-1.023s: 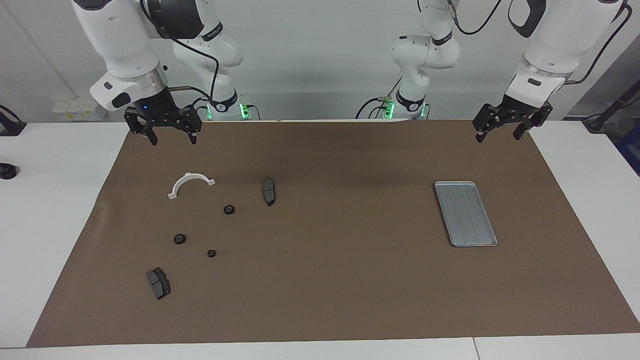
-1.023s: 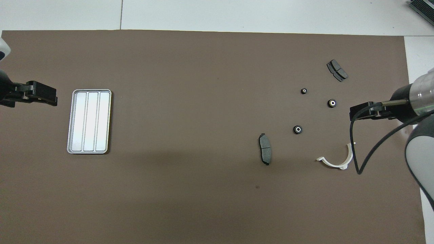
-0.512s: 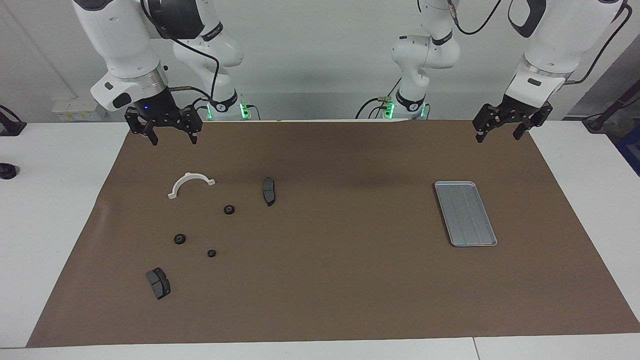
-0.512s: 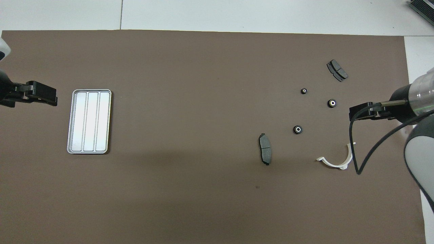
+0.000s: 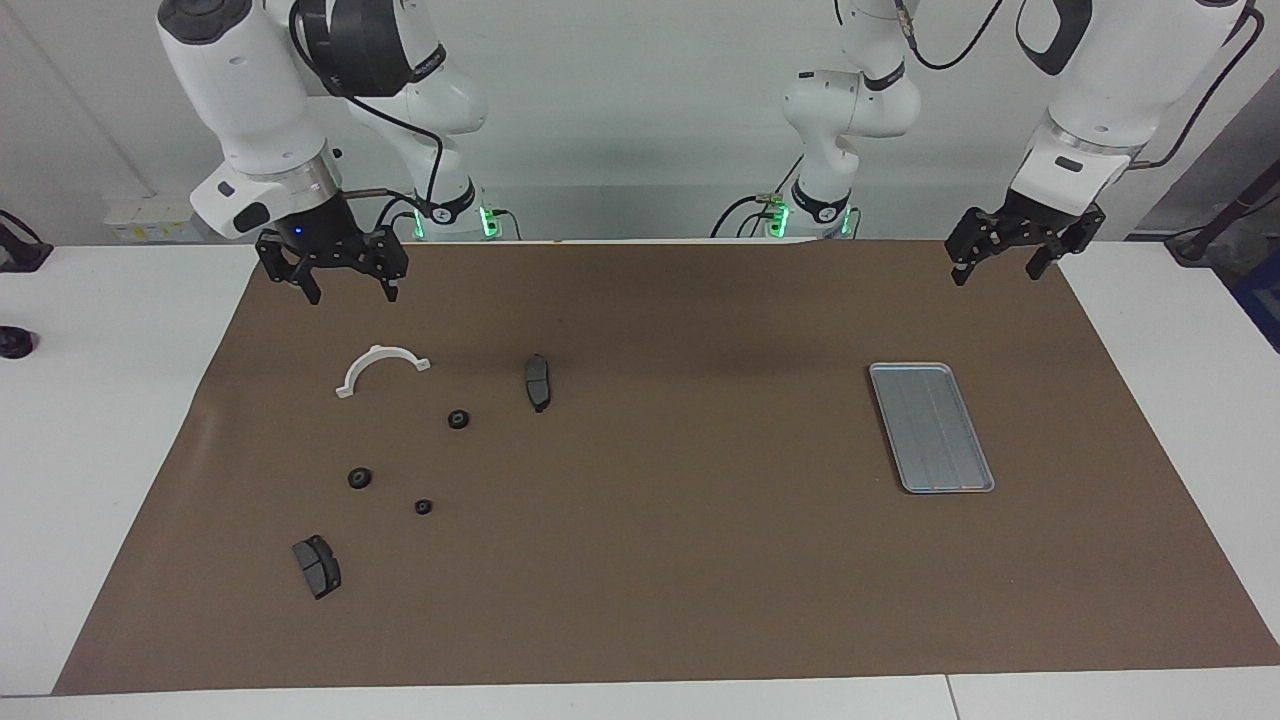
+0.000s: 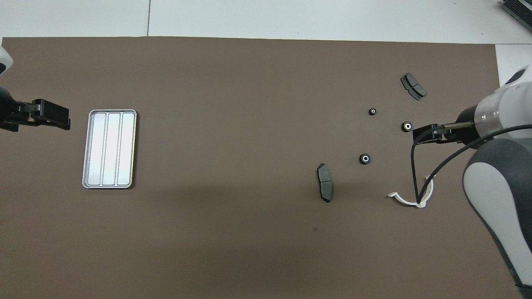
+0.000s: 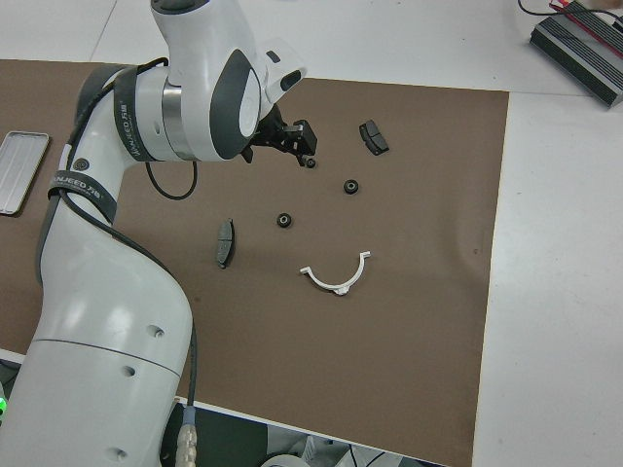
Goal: Pick bearing gear from pile to tray
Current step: 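Reach the right gripper to the pile and grasp a black bearing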
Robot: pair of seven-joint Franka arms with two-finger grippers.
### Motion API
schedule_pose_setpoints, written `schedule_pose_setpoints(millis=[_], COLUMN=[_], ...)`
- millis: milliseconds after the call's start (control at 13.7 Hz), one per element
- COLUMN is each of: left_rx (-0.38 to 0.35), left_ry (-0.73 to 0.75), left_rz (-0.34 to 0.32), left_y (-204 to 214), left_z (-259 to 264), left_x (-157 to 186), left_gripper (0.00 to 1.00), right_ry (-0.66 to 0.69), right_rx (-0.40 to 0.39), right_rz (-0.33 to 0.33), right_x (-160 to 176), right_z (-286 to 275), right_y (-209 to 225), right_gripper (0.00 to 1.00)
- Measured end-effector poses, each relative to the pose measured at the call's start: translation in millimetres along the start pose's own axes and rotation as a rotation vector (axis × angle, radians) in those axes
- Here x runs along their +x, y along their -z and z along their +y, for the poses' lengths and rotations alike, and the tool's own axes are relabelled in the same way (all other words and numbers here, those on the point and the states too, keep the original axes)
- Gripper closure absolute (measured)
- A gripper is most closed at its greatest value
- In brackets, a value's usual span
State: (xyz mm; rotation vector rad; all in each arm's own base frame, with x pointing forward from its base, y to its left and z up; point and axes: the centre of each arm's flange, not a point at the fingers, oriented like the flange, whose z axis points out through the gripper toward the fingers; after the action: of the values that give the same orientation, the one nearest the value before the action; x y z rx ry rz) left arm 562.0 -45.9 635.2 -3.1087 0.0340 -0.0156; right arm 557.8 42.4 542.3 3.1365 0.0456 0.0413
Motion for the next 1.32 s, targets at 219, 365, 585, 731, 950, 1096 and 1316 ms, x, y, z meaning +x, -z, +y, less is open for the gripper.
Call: schedule_pose_setpoints(millis=[219, 365, 585, 731, 950, 1096, 1316], left_rx=[0.0, 0.0, 0.0, 0.0, 0.0, 0.0, 0.0], left_ry=[0.0, 0.0, 0.0, 0.0, 0.0, 0.0, 0.0], left_rz=[0.0, 0.0, 0.0, 0.0, 0.0, 0.0, 0.0], left_y=[0, 0, 0, 0, 0, 0, 0], left_z=[0, 0, 0, 0, 0, 0, 0], left_x=[0, 0, 0, 0, 0, 0, 0], left_gripper=[0.0, 0.0, 0.0, 0.0, 0.0, 0.0, 0.0], right_ry=[0.009, 0.011, 0.014, 0.028, 0.023, 0.034, 0.033], right_rx=[0.007, 0.011, 0.018, 0.023, 0.024, 0.02, 0.022], right_rz=[0.0, -0.018, -0.035, -0.03, -0.02, -0.016, -0.006], right_x=[8, 9, 12, 13, 13, 13, 8], right_z=[-5, -6, -7, -19, -39, -49, -51], right_y=[-49, -84, -126, -149, -184, -209, -234], right_gripper=[0.0, 0.0, 0.0, 0.0, 0.0, 0.04, 0.04])
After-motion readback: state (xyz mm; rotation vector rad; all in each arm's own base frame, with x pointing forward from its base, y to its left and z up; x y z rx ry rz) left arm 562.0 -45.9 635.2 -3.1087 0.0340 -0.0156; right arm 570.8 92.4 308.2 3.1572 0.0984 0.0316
